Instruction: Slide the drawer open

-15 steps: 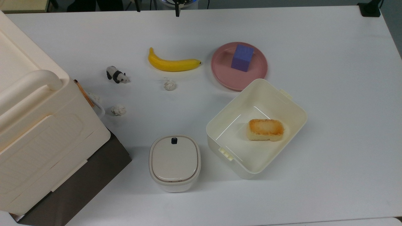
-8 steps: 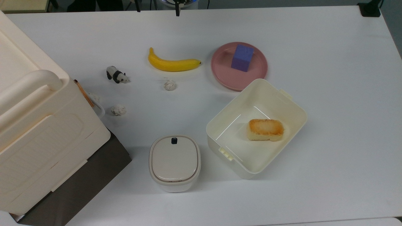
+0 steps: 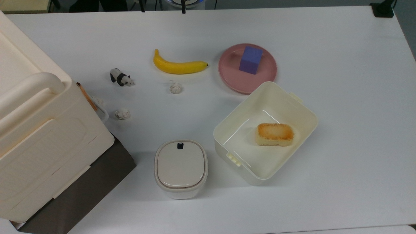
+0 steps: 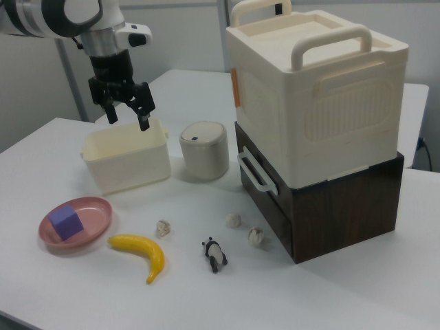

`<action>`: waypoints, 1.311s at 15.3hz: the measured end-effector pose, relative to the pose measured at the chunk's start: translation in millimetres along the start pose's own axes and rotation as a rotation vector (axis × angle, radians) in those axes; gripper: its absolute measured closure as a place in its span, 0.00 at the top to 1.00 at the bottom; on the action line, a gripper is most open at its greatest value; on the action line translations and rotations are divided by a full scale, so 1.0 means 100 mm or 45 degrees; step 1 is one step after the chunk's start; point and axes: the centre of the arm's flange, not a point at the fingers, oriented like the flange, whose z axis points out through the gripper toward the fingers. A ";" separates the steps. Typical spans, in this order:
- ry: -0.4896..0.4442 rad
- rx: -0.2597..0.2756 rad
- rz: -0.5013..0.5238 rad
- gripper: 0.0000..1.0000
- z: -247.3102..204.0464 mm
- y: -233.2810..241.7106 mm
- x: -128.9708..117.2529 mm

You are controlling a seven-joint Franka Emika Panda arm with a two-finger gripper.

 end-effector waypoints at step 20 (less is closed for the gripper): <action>0.003 -0.173 -0.806 1.00 0.49 0.98 0.39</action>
